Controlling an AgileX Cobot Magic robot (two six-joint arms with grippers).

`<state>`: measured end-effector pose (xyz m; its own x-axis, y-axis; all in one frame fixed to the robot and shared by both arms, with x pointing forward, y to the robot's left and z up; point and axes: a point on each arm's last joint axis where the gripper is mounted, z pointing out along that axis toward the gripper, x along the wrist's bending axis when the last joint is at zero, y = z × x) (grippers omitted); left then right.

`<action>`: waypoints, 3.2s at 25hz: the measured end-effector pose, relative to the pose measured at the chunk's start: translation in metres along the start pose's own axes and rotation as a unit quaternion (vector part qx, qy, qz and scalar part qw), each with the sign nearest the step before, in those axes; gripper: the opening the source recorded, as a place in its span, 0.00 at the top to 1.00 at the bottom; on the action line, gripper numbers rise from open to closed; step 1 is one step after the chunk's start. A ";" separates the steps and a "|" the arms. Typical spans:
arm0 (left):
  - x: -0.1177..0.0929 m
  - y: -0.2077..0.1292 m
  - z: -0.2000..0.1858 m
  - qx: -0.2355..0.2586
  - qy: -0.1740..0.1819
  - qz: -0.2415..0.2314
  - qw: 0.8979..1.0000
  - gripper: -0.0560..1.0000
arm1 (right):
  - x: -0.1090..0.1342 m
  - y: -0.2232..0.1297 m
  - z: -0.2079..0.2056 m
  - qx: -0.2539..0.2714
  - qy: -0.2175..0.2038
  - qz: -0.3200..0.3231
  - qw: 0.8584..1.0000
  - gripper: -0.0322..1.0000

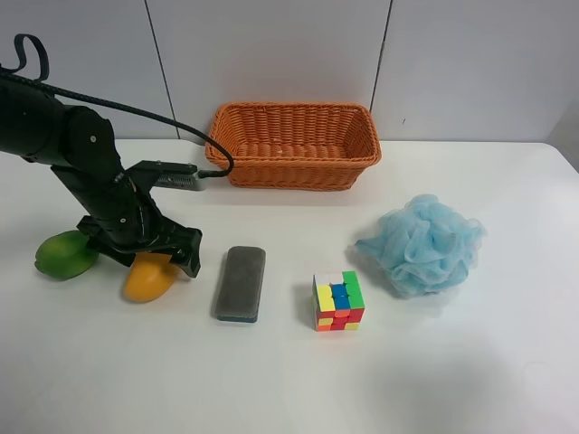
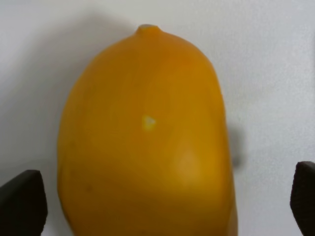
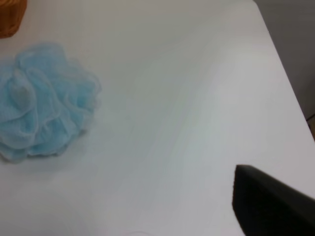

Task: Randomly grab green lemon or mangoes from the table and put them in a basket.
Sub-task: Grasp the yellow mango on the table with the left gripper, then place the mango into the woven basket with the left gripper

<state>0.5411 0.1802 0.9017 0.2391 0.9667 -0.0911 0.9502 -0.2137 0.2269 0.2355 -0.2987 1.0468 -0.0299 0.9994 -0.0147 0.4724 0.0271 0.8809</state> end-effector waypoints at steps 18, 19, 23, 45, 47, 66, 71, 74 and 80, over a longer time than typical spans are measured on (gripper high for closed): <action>0.000 0.000 0.000 0.002 0.000 0.003 1.000 0.37 | 0.000 0.000 0.000 0.000 0.000 0.000 1.000 0.01; 0.000 0.000 -0.001 0.001 0.000 0.003 1.000 0.37 | 0.000 0.000 0.000 0.000 0.000 0.000 1.000 0.01; -0.002 0.005 -0.023 -0.030 -0.003 0.008 1.000 0.37 | 0.000 0.000 0.000 0.000 0.000 0.000 1.000 0.01; -0.063 0.176 -0.115 -0.299 0.011 0.128 0.945 0.37 | 0.000 0.000 0.000 0.000 0.000 0.000 1.000 0.01; -0.078 0.185 -0.096 -0.310 0.003 0.144 0.940 0.37 | 0.000 0.000 0.000 0.000 0.000 0.000 1.000 0.01; -0.101 0.192 -0.031 -0.318 -0.010 0.179 0.931 0.37 | 0.000 0.000 0.000 0.000 0.000 0.000 1.000 0.01; -0.100 0.191 -0.031 -0.311 -0.008 0.182 0.933 0.10 | 0.000 0.000 0.000 0.000 0.000 0.000 1.000 0.01; -0.100 0.189 -0.032 -0.303 -0.006 0.182 0.935 0.02 | 0.000 0.000 0.000 0.000 0.000 0.000 1.000 0.01; -0.097 0.182 -0.048 -0.267 0.001 0.183 0.946 0.01 | 0.000 0.000 0.000 0.000 0.000 0.000 1.000 0.01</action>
<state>0.6812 0.0539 0.9985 0.5314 0.8422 0.0907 0.5675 -0.4335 0.7000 0.2355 -0.2987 1.0468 -0.0299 0.9994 -0.0147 0.4724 0.0271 0.8809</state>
